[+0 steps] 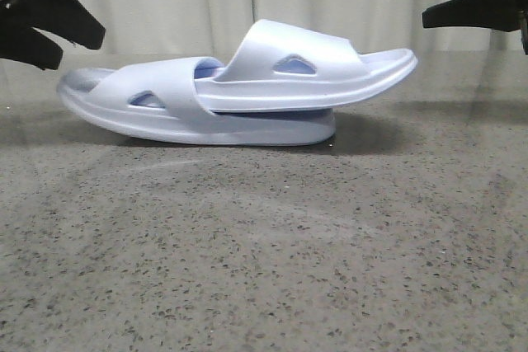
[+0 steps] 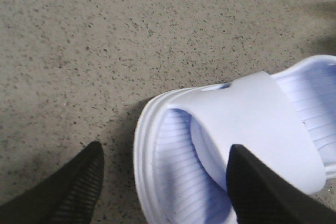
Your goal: Insert blue slippers together front up
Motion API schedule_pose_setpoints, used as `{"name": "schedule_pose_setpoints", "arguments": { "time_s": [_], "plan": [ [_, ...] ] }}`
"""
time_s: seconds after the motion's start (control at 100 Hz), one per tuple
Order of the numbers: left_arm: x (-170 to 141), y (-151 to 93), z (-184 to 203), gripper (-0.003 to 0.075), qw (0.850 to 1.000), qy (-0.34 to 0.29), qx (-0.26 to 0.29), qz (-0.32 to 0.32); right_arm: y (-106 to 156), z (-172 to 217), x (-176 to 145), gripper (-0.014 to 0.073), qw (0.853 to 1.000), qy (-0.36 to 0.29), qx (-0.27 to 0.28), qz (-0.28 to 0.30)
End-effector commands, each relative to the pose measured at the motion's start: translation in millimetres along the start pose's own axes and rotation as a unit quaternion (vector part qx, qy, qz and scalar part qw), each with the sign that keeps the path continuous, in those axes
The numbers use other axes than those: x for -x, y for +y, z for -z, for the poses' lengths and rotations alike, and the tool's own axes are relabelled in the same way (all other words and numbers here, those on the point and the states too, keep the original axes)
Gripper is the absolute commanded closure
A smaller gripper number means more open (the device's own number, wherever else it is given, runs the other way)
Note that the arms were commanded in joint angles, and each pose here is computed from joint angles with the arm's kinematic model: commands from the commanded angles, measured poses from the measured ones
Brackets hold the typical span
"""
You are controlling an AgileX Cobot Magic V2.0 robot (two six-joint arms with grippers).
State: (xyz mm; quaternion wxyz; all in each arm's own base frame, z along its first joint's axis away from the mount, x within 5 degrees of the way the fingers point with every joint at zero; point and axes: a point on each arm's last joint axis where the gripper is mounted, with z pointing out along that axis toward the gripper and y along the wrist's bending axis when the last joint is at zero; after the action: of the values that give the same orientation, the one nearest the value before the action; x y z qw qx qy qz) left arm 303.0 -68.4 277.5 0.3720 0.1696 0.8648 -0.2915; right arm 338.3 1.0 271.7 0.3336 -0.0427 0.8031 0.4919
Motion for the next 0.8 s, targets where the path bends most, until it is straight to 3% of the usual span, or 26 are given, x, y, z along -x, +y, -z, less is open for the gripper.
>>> {"name": "schedule_pose_setpoints", "arguments": {
  "time_s": [0.0, 0.09, 0.19, 0.23, 0.26, 0.54, 0.7, 0.79],
  "plan": [
    [22.3, -9.6, 21.5, 0.027, 0.999, -0.038, -0.02, -0.016, 31.1, 11.1, 6.6, 0.0389, 0.997, -0.001, 0.069, 0.03],
    [29.9, -12.4, 32.1, 0.034, 0.998, -0.051, -0.023, -0.024, 34.1, 12.7, 5.4, 0.051, 0.997, 0.005, 0.064, 0.039],
    [35.5, -20.1, 45.4, 0.0531, 0.996, -0.075, -0.012, -0.038, 42.7, 17.0, 4.4, 0.0696, 0.997, 0.01, 0.054, 0.059],
    [37.7, -24.0, 51.6, 0.0654, 0.995, -0.087, -0.005, -0.046, 47.8, 19.5, 5.1, 0.0691, 0.996, 0.006, 0.049, 0.068],
    [39.4, -26.6, 56.0, 0.0703, 0.994, -0.096, 0.0, -0.053, 51.4, 21.4, 5.8, 0.0681, 0.996, 0.001, 0.044, 0.074],
    [47.6, -55.4, 105.6, 0.0705, 0.969, -0.205, 0.084, -0.106, 100.9, 47.2, -4.7, 0.0674, 0.982, -0.077, -0.062, 0.162],
    [34.7, -81.4, 109.9, 0.0705, 0.95, -0.255, 0.118, -0.134, 122.5, 50.8, -39.7, 0.0674, 0.952, -0.146, -0.171, 0.208],
    [21.2, -96.4, 102.1, 0.0705, 0.947, -0.258, 0.115, -0.153, 133.6, 51.0, -65.6, 0.0674, 0.935, -0.166, -0.2, 0.24]
  ]
}}
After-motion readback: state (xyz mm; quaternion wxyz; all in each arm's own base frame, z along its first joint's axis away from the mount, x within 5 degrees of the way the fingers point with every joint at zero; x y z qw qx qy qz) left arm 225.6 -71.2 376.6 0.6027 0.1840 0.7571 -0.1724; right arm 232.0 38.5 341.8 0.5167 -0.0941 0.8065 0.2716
